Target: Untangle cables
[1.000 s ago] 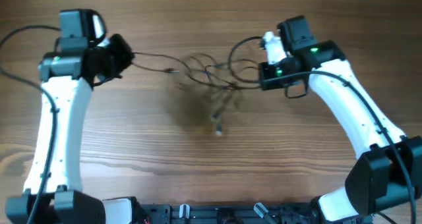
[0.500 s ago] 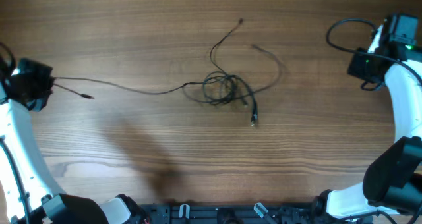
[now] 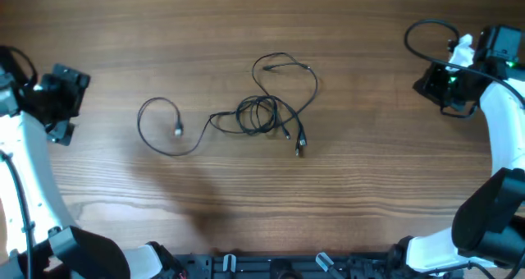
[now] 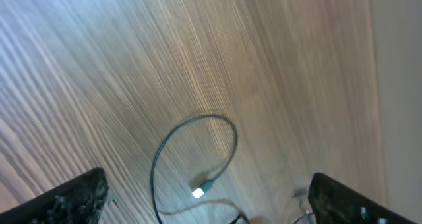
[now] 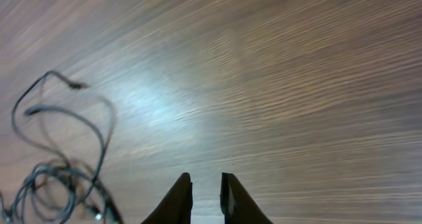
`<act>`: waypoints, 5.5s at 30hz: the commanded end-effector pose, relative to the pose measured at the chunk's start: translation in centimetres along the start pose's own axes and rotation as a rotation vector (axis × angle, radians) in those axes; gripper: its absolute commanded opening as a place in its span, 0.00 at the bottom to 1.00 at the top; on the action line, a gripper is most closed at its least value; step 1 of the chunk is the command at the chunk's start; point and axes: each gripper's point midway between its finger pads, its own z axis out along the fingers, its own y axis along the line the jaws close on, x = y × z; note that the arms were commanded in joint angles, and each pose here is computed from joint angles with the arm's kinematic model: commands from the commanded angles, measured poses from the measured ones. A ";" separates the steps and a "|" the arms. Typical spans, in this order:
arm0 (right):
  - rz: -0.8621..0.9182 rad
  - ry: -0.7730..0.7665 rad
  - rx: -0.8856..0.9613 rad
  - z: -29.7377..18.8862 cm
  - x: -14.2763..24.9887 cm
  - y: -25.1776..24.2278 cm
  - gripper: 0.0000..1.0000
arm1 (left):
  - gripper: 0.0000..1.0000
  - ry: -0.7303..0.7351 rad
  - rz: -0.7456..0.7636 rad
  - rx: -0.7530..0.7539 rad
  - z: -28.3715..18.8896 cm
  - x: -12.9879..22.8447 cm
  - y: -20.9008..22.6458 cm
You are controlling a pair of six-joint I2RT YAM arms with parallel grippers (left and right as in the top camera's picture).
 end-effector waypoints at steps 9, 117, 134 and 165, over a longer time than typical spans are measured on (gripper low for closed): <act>-0.281 0.258 -0.284 3.8 9.7 16.1 0.30 | 0.10 0.300 0.519 0.012 5.8 16.8 -8.8; -0.141 0.080 -0.113 2.5 5.5 13.0 0.04 | 0.14 0.391 0.566 0.128 8.1 16.6 -9.9; -0.135 0.386 0.022 11.7 12.8 12.0 0.66 | 0.95 0.482 1.144 0.221 8.9 33.4 -13.1; -0.106 0.372 0.019 13.4 13.4 9.7 0.04 | 0.22 0.230 0.896 0.438 1.4 21.7 -17.5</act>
